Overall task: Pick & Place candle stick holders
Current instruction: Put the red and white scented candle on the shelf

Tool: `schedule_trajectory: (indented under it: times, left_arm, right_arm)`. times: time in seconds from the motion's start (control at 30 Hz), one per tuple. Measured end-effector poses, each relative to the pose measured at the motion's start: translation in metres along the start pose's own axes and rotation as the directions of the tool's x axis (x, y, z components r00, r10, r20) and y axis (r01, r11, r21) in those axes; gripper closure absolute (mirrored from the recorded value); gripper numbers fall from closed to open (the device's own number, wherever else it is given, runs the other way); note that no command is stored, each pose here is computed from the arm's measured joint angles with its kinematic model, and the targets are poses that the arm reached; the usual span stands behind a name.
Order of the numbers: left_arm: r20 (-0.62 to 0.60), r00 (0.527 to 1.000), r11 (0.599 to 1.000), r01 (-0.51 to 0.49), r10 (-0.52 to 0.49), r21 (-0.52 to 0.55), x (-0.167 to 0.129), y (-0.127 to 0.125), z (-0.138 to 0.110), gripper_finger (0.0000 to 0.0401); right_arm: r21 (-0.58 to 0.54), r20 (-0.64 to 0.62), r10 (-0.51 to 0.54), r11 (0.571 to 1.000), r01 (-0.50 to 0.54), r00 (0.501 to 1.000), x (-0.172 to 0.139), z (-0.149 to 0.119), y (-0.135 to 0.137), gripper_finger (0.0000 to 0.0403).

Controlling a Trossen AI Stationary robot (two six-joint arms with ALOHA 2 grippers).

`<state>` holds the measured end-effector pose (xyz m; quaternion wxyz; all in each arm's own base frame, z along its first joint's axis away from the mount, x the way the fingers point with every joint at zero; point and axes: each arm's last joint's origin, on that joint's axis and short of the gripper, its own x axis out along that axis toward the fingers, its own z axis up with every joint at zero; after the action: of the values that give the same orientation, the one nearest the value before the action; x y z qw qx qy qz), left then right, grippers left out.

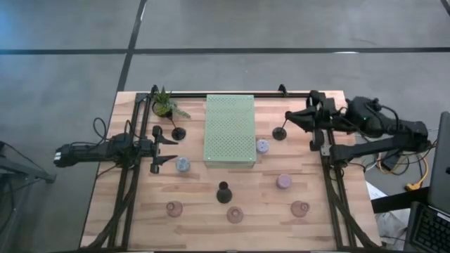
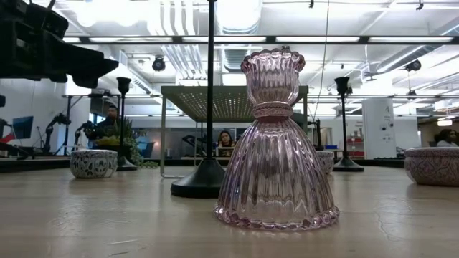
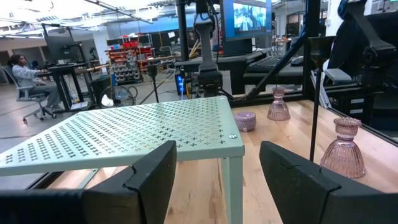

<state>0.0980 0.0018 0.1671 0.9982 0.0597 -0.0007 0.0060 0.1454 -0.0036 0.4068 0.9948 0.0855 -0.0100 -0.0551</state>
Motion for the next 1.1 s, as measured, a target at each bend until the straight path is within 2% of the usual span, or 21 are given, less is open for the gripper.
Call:
schedule_trajectory:
  times: [0.07, 0.23, 0.33, 0.4, 0.57, 0.83, 1.1]
  left_arm:
    - [0.000, 1.000, 1.000, 0.000, 0.000, 0.000, 0.000, 0.000, 0.000, 0.0165]
    - [0.000, 1.000, 1.000, 0.000, 0.000, 0.000, 0.000, 0.000, 0.000, 0.0165]
    - [0.000, 1.000, 1.000, 0.000, 0.000, 0.000, 0.000, 0.000, 0.000, 0.0165]
    - [0.000, 1.000, 1.000, 0.000, 0.000, 0.000, 0.000, 0.000, 0.000, 0.0165]
    - [0.000, 1.000, 1.000, 0.000, 0.000, 0.000, 0.000, 0.000, 0.000, 0.0165]
    - [0.000, 1.000, 1.000, 0.000, 0.000, 0.000, 0.000, 0.000, 0.000, 0.0165]
    - [0.000, 1.000, 1.000, 0.000, 0.000, 0.000, 0.000, 0.000, 0.000, 0.0165]
  right_arm:
    - [0.024, -0.066, -0.020, 0.999, 0.022, 0.998, 0.005, 0.010, 0.002, 0.0394]
    - [0.025, -0.131, -0.040, 0.999, 0.044, 0.991, 0.017, 0.033, 0.007, 0.0394]
    - [-0.005, -0.277, -0.069, 0.997, 0.071, 0.958, 0.022, 0.032, 0.008, 0.0394]
    - [-0.008, -0.402, -0.094, 0.995, 0.099, 0.911, 0.023, 0.029, 0.007, 0.0394]
    - [-0.042, -0.662, -0.136, 0.989, 0.145, 0.737, 0.021, 0.015, 0.009, 0.0383]
    - [-0.161, -0.839, -0.199, 0.980, 0.118, 0.506, 0.034, -0.018, 0.007, 0.0295]
    - [-0.248, -0.889, -0.233, 0.969, 0.013, 0.395, 0.063, -0.042, 0.006, 0.0209]
